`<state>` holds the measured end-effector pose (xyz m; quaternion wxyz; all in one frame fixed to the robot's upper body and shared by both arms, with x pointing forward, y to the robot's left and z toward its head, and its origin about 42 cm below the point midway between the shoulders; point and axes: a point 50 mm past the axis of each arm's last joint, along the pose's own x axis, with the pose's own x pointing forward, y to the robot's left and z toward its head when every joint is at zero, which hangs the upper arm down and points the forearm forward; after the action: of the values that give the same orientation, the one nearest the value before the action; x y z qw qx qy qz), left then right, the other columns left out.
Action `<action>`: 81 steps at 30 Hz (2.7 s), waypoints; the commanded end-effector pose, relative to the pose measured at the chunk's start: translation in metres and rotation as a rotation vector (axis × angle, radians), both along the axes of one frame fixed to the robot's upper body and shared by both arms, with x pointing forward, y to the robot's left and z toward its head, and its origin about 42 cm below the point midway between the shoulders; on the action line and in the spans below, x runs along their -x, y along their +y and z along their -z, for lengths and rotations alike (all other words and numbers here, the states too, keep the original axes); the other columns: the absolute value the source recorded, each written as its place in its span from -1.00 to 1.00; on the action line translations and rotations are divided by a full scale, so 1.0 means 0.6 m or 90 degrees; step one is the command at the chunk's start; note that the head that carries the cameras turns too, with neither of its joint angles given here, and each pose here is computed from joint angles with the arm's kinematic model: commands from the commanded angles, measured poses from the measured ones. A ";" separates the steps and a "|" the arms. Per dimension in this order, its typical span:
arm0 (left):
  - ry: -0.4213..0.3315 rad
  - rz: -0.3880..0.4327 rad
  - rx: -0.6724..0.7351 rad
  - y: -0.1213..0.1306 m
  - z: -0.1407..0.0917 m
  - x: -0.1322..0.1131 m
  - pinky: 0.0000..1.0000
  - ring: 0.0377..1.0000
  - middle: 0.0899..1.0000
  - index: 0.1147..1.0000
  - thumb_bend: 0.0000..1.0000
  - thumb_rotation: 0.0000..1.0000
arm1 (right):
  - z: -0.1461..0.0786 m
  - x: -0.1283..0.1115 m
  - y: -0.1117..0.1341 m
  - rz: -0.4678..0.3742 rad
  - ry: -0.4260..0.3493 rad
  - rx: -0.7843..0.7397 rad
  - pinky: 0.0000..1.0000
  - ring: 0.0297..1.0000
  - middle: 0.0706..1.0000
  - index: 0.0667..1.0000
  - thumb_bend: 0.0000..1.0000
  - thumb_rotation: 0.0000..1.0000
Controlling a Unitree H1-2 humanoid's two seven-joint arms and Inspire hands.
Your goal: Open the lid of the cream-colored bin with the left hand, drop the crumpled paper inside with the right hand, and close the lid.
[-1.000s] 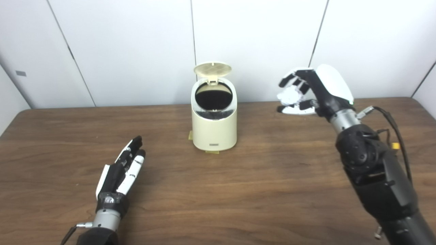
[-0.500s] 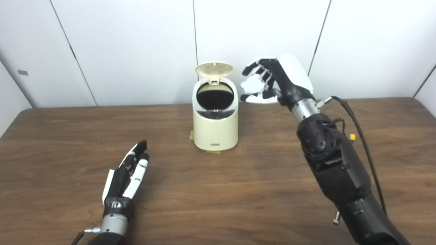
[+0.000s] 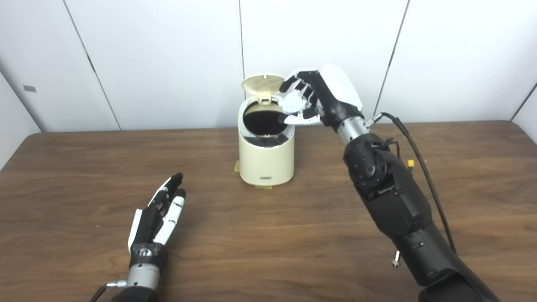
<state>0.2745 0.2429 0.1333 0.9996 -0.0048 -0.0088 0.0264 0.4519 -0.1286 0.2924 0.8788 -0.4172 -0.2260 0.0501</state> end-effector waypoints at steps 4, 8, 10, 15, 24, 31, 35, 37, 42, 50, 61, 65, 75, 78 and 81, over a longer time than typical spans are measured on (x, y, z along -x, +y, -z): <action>-0.035 0.007 -0.001 -0.012 -0.021 -0.007 1.00 0.98 0.86 0.79 -0.14 0.08 | -0.066 0.003 0.026 -0.029 -0.089 -0.002 -0.42 -0.27 -0.11 0.07 -0.03 -1.00; -0.036 0.004 -0.002 -0.015 -0.023 -0.007 1.00 0.96 0.86 0.79 -0.14 0.06 | -0.065 0.001 0.035 -0.035 -0.080 -0.004 -0.41 -0.27 -0.11 0.07 -0.03 -1.00; -0.035 0.004 -0.006 -0.016 -0.023 -0.007 1.00 0.97 0.85 0.80 -0.14 0.08 | -0.063 0.001 0.041 -0.040 -0.079 -0.006 -0.42 -0.27 -0.11 0.07 -0.03 -1.00; -0.037 0.003 -0.004 -0.017 -0.026 -0.006 1.00 0.99 0.86 0.81 -0.16 0.09 | -0.056 0.003 0.052 -0.045 -0.084 -0.008 -0.40 -0.27 -0.11 0.06 -0.03 -1.00; -0.043 0.003 0.017 -0.022 -0.031 -0.004 1.00 1.00 0.88 0.79 -0.16 0.08 | -0.050 -0.001 0.043 -0.051 -0.042 0.032 0.05 0.18 0.14 -0.09 0.03 -0.87; -0.039 0.021 0.036 -0.024 -0.040 -0.002 1.00 1.00 0.92 0.70 -0.16 0.05 | -0.044 0.002 0.043 -0.053 -0.030 0.034 0.31 0.39 0.35 -0.09 0.05 -0.71; -0.040 0.036 0.036 -0.028 -0.049 0.000 1.00 1.00 0.90 0.60 -0.19 -0.06 | -0.040 0.003 0.046 -0.059 -0.027 0.042 0.25 0.33 0.32 -0.09 0.05 -0.71; -0.041 0.041 0.038 -0.029 -0.051 0.001 1.00 1.00 0.85 0.57 -0.18 -0.09 | -0.040 0.004 0.047 -0.057 -0.025 0.042 0.21 0.30 0.30 -0.09 0.05 -0.70; -0.037 0.044 0.038 -0.030 -0.052 0.002 1.00 1.00 0.80 0.53 -0.19 -0.16 | -0.041 0.003 0.045 -0.059 -0.026 0.044 0.26 0.31 0.27 -0.09 0.05 -0.70; -0.034 0.050 0.024 -0.027 -0.050 0.002 1.00 1.00 0.79 0.53 -0.23 -0.21 | -0.047 0.010 0.046 -0.064 -0.050 -0.003 0.03 0.11 0.15 -0.09 0.04 -0.74; -0.030 0.052 0.023 -0.023 -0.043 -0.004 1.00 1.00 0.82 0.55 -0.28 -0.30 | -0.066 0.036 -0.002 -0.026 -0.095 -0.135 -0.37 -0.23 -0.07 -0.02 -0.01 -1.00; -0.033 0.045 0.026 -0.018 -0.047 -0.010 1.00 1.00 0.87 0.61 -0.28 -0.33 | -0.069 0.050 -0.040 0.001 -0.102 -0.142 -0.38 -0.22 -0.06 -0.03 -0.01 -1.00; -0.055 0.039 -0.036 0.002 -0.091 -0.099 1.00 0.90 0.78 0.74 -0.23 -0.24 | -0.004 0.112 -0.143 0.087 -0.019 -0.201 -0.30 -0.19 -0.08 -0.01 0.00 -1.00; -0.055 0.048 -0.046 0.007 -0.116 -0.134 0.94 0.86 0.81 0.78 -0.23 -0.18 | 0.030 0.135 -0.156 0.126 0.037 -0.237 -0.20 -0.21 -0.10 0.01 0.03 -1.00; -0.052 0.058 -0.048 0.003 -0.147 -0.166 0.99 0.93 0.89 0.90 -0.24 0.00 | 0.072 0.158 -0.162 0.124 0.121 -0.329 -0.05 0.08 0.08 -0.05 0.02 -0.84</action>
<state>0.3603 0.2500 0.2002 0.9992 0.0315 -0.0243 -0.0072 0.3576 -0.2315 0.2353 0.9671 -0.2299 -0.0875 -0.0656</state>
